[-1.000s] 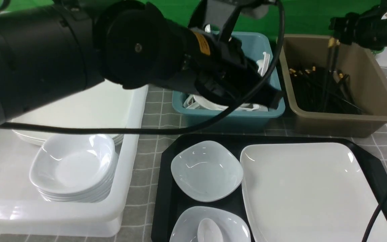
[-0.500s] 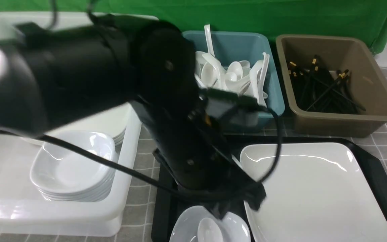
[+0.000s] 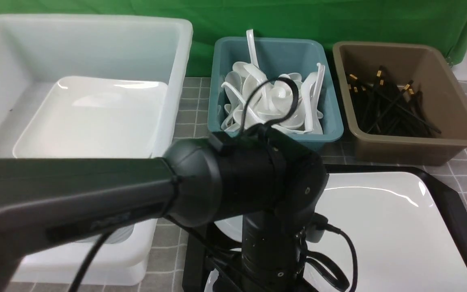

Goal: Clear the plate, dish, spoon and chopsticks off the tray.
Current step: Use the left arm to grab a soup spoon from the plate

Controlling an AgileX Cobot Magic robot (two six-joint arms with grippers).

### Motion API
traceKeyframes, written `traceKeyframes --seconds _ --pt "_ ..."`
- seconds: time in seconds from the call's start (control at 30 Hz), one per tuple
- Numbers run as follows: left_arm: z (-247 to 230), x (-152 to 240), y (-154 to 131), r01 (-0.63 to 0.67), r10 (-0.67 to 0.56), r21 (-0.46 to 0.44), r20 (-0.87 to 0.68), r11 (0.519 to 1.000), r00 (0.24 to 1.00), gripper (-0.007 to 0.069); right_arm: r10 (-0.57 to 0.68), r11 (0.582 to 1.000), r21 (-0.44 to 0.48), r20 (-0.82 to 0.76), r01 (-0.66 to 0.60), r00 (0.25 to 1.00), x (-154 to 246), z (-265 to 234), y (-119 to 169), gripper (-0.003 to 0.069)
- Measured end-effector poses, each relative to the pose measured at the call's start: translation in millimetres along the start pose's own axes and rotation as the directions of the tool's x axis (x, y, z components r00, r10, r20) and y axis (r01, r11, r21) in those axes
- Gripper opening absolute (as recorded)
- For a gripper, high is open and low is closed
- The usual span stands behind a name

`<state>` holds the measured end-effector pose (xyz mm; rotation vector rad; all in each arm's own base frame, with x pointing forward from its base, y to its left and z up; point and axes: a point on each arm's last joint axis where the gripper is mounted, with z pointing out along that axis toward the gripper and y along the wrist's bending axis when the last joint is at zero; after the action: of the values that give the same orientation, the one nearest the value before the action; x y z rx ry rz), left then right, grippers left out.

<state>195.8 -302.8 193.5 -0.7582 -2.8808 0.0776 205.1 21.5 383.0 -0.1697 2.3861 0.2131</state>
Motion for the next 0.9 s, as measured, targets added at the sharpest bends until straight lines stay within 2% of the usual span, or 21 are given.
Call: traceKeyframes --seconds 0.2,0.3,0.4,0.57,0.83,0.9 --pt "16 -9 4 0.043 -0.042 -0.063 0.011 0.997 0.999 0.0547 0.006 1.0 -0.007 0.007 -0.006 1.0 0 0 1 0.003" --pt "19 -12 5 0.049 -0.049 -0.071 0.014 0.996 0.999 0.05 0.007 1.0 -0.007 0.003 -0.007 1.0 1 1 1 0.0034" --pt "20 -12 5 0.051 -0.05 -0.07 0.012 0.996 0.999 0.0406 0.007 1.0 -0.007 0.005 -0.007 1.0 1 1 0 0.0036" --pt "19 -13 11 0.069 -0.069 -0.075 -0.002 0.995 0.998 0.0143 0.007 1.0 -0.006 0.01 -0.007 1.0 0 1 0 0.0043" --pt "-10 -10 17 0.046 -0.041 -0.065 0.076 0.997 0.996 0.0141 0.007 1.0 -0.007 0.011 -0.007 1.0 0 1 0 0.0054" --pt "-43 -8 20 0.008 0.004 -0.067 0.182 0.998 0.983 0.0141 0.007 1.0 -0.007 0.011 -0.007 1.0 0 1 0 0.0055"
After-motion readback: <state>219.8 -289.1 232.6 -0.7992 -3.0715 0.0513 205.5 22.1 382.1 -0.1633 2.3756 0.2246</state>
